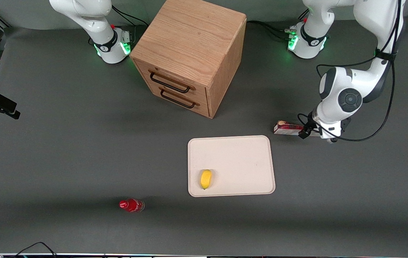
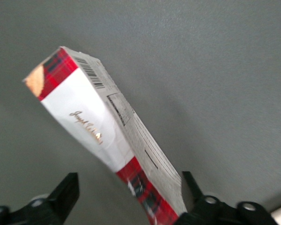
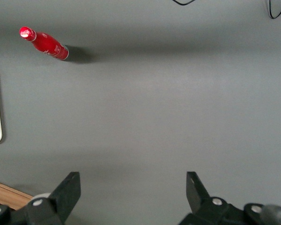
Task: Place red cookie box on tray
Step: 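Move the left gripper down over the red-and-white cookie box, then close the left gripper on the cookie box end and lift it, then carry the box over the white tray and lower it onto the tray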
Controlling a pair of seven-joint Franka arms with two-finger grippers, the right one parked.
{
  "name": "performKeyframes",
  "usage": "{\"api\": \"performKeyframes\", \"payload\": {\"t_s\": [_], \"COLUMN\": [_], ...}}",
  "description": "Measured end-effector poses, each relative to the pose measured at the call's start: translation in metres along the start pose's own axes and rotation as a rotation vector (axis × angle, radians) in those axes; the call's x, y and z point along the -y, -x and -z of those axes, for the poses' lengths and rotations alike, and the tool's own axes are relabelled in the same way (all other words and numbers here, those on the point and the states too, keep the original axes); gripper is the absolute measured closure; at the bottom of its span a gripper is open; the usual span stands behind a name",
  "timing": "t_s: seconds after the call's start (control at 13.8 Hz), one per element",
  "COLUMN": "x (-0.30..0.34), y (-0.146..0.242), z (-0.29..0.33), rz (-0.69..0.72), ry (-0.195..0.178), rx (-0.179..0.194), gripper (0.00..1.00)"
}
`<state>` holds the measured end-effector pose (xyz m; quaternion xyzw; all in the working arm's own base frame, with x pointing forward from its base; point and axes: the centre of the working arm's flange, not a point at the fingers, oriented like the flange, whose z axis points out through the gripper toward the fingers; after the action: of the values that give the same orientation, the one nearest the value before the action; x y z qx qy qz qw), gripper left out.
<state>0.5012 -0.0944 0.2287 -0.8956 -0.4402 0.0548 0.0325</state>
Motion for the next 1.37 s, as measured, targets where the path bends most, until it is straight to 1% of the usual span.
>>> {"api": "performKeyframes", "payload": {"t_s": [0.07, 0.22, 0.29, 0.36, 0.43, 0.51, 0.58, 0.72, 0.8, 0.94, 1.01, 1.08, 1.16, 1.23, 1.37], "x": [-0.002, -0.005, -0.007, -0.008, -0.01, -0.012, -0.015, -0.021, -0.026, -0.045, -0.055, -0.065, -0.073, -0.078, -0.084], "y": [0.001, 0.005, 0.008, 0.01, 0.012, 0.011, 0.01, 0.006, 0.003, 0.002, 0.001, 0.0, -0.001, -0.001, 0.004], "z": [-0.007, -0.018, -0.022, -0.023, -0.021, -0.019, -0.016, -0.005, 0.005, 0.045, 0.077, 0.116, 0.154, 0.191, 0.243], "rz": [0.017, 0.049, 0.056, 0.058, 0.059, 0.058, 0.057, 0.058, 0.054, 0.018, -0.012, -0.05, -0.085, -0.125, -0.246], "ry": [0.001, -0.012, -0.016, -0.014, -0.012, -0.007, 0.0, 0.004, -0.006, -0.054, -0.084, -0.105, -0.109, -0.099, -0.064], "rx": [-0.01, -0.042, -0.055, -0.061, -0.063, -0.066, -0.07, -0.079, -0.083, -0.091, -0.094, -0.094, -0.086, -0.07, -0.05], "gripper": [0.2, 0.44, 0.54, 0.66, 0.75, 0.87, 0.93, 0.93, 0.94, 0.94, 0.94, 0.94, 0.94, 0.94, 0.94]}}
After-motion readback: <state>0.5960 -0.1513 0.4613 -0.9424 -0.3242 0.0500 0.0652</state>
